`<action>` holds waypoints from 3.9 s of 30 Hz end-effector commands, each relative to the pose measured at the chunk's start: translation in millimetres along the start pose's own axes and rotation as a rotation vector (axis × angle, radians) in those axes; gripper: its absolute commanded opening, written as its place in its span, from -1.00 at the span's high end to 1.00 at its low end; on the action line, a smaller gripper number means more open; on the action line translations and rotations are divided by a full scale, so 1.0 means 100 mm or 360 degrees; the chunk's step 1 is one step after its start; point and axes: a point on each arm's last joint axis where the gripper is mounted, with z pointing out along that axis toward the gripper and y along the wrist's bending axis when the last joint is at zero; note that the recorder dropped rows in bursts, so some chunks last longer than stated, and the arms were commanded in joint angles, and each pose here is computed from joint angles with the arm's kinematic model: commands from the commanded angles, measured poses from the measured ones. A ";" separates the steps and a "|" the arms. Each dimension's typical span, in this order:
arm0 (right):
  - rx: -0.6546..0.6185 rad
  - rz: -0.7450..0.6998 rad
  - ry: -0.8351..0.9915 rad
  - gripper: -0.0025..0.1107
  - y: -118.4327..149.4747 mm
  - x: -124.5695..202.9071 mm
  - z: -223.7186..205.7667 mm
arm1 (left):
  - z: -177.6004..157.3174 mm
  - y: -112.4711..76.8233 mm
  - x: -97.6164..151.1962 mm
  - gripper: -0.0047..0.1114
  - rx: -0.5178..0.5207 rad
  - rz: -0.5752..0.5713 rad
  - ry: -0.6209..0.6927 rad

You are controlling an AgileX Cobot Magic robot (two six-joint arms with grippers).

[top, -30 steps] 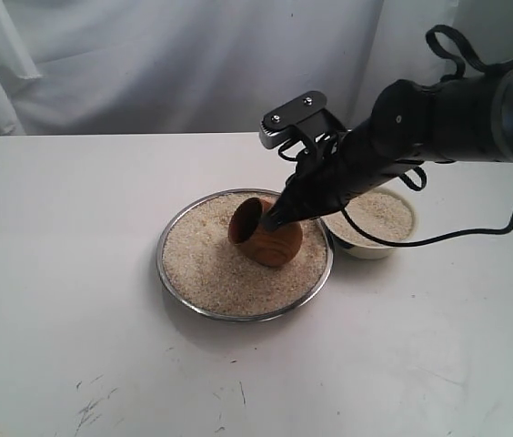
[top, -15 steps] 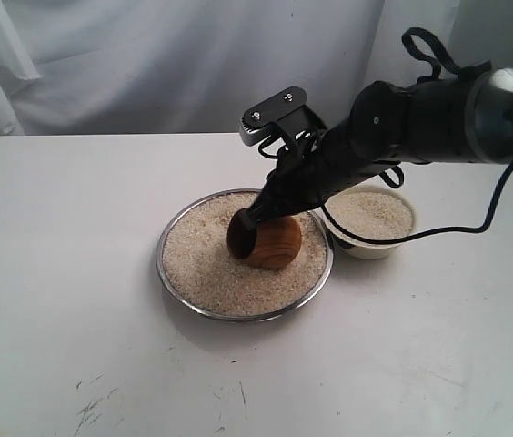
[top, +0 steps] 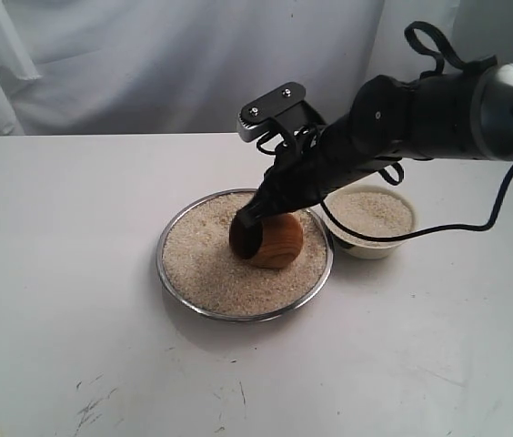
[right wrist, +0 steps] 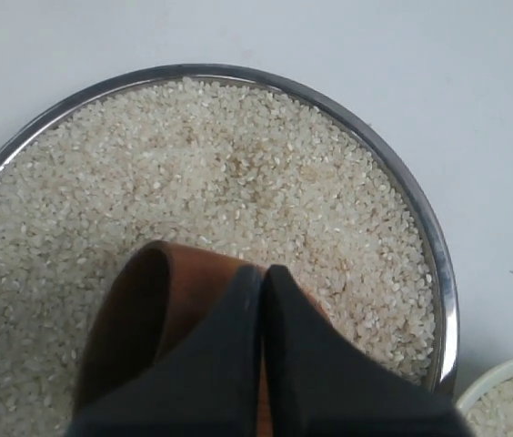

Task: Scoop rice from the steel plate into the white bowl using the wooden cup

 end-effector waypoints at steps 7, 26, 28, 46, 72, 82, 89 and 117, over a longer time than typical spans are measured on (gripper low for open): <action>-0.0060 -0.0058 0.0145 0.96 -0.05 0.06 -0.13 | 0.00 0.00 0.01 0.92 0.0003 -0.0006 -0.0011; -0.0220 -0.0106 0.0158 0.96 0.04 0.09 -0.08 | 0.00 0.00 0.01 0.92 0.0003 -0.0006 -0.0011; -0.0213 -0.0120 0.0160 0.96 0.04 0.10 -0.02 | 0.00 0.00 0.01 0.92 0.0003 -0.0006 -0.0011; -0.0149 -0.0070 0.0065 0.96 0.00 0.10 0.12 | 0.00 0.00 0.01 0.92 0.0003 -0.0006 -0.0011; -0.0384 -0.0235 0.0180 -0.14 -0.35 0.17 -0.41 | 0.00 0.00 0.01 0.92 0.0003 -0.0006 -0.0011; -0.0219 -0.0354 0.0114 -0.57 -0.46 0.16 -0.29 | 0.00 0.00 0.01 0.92 0.0003 -0.0006 -0.0011; -0.0343 -0.0344 0.0131 -0.60 -0.37 0.23 -0.10 | 0.00 0.00 0.01 0.92 0.0003 -0.0006 -0.0011; -0.0530 -0.0837 -0.0097 -0.60 -0.29 0.27 0.13 | 0.00 0.00 0.01 0.92 0.0003 -0.0006 -0.0011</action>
